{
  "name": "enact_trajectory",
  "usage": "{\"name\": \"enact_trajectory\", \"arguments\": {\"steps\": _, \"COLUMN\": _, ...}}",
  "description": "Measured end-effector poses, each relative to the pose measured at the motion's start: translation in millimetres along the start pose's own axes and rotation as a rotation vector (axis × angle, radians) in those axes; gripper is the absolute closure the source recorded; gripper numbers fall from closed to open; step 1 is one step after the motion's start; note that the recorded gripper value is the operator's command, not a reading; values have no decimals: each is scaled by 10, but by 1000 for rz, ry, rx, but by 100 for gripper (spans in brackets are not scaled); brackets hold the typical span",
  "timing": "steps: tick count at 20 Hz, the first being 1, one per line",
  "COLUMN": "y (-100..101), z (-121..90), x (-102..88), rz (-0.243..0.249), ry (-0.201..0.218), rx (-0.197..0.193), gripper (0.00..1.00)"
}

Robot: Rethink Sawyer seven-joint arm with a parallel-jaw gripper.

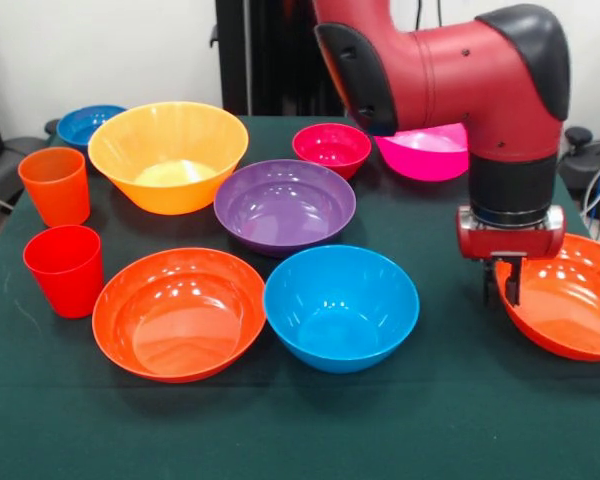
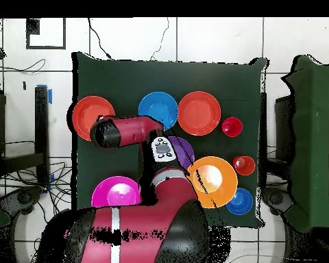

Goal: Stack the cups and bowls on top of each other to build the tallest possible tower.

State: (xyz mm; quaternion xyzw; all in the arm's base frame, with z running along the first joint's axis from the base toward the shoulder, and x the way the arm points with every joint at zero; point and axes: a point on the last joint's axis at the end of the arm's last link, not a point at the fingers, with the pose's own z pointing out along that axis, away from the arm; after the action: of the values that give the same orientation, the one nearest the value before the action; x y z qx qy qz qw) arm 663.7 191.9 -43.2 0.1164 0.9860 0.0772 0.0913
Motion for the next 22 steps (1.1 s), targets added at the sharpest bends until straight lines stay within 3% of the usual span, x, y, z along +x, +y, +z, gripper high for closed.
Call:
{"name": "enact_trajectory", "arguments": {"steps": 14, "y": 99, "z": -98, "x": -88, "rz": -39, "ry": -43, "rx": 32, "gripper": 100}}
{"name": "enact_trajectory", "arguments": {"steps": 18, "y": 78, "z": -269, "x": -206, "rz": -30, "ry": -52, "rx": 34, "gripper": 100}}
{"name": "enact_trajectory", "arguments": {"steps": 22, "y": -71, "z": -501, "x": -394, "rz": 6, "ry": -52, "rx": 30, "gripper": 100}}
